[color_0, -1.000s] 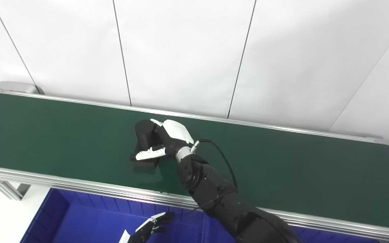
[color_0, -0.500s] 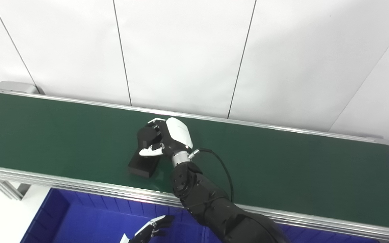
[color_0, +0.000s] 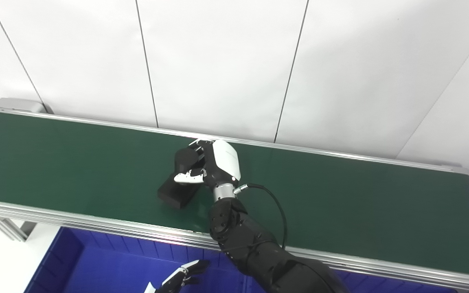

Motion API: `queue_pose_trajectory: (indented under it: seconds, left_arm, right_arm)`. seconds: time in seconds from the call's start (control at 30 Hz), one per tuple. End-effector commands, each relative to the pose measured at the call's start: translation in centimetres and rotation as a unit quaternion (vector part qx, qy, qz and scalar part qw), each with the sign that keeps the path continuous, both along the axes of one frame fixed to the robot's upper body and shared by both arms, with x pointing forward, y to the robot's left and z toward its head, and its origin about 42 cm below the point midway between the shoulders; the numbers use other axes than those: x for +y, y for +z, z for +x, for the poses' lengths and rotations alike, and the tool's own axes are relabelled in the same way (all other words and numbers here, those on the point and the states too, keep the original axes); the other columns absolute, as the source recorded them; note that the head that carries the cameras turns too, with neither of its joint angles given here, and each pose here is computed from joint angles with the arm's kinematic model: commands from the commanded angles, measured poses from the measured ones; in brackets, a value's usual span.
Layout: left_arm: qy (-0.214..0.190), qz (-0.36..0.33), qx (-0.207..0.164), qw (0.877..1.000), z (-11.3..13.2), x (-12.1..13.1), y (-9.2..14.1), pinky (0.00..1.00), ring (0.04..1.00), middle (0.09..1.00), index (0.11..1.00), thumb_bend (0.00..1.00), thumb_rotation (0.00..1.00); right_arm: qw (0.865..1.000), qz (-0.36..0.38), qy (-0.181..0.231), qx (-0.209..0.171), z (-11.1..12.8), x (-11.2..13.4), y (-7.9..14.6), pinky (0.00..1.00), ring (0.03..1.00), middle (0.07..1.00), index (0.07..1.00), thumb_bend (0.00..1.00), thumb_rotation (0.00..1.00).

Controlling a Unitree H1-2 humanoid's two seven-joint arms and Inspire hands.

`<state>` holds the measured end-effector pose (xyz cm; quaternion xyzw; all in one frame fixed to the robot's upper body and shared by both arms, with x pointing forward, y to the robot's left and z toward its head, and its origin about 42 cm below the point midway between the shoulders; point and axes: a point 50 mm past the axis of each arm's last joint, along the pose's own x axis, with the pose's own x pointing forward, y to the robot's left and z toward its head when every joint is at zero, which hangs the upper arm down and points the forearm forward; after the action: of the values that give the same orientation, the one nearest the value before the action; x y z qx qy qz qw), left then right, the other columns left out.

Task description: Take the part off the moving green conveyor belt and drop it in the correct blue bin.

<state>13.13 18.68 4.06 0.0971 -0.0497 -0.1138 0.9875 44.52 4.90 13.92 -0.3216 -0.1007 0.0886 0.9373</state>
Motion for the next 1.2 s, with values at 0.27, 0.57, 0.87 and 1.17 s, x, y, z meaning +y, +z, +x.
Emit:
queue_pose_trajectory:
  seconds: [0.27, 0.57, 0.87, 1.17]
  left_arm:
    - [-0.021, -0.04, -0.004, 0.999, 0.6, 0.5, 0.9, 0.8, 0.857, 0.867, 0.82, 0.91, 0.15]
    - [-0.031, -0.041, -0.016, 0.999, 1.6, 0.4, 1.4, 0.85, 0.878, 0.872, 0.831, 0.86, 0.19]
    - [-0.034, -0.044, -0.035, 0.998, 2.5, 0.5, 2.3, 0.83, 0.865, 0.866, 0.84, 0.84, 0.25]
    - [-0.043, -0.059, -0.057, 0.996, 3.6, 0.5, 3.5, 0.8, 0.844, 0.861, 0.855, 0.82, 0.23]
  right_arm:
    - [0.987, 0.108, -0.014, -0.118, -0.4, -2.1, 3.2, 0.32, 0.401, 0.428, 0.538, 0.51, 0.0]
    - [0.982, 0.129, -0.044, -0.128, -5.5, -10.5, 4.9, 0.33, 0.405, 0.441, 0.541, 0.51, 0.0]
    - [0.981, 0.142, -0.064, -0.114, -11.1, -17.2, 4.5, 0.3, 0.371, 0.443, 0.543, 0.51, 0.0]
    - [0.987, 0.127, -0.072, -0.072, -16.7, -22.2, 2.4, 0.31, 0.372, 0.44, 0.54, 0.52, 0.0]
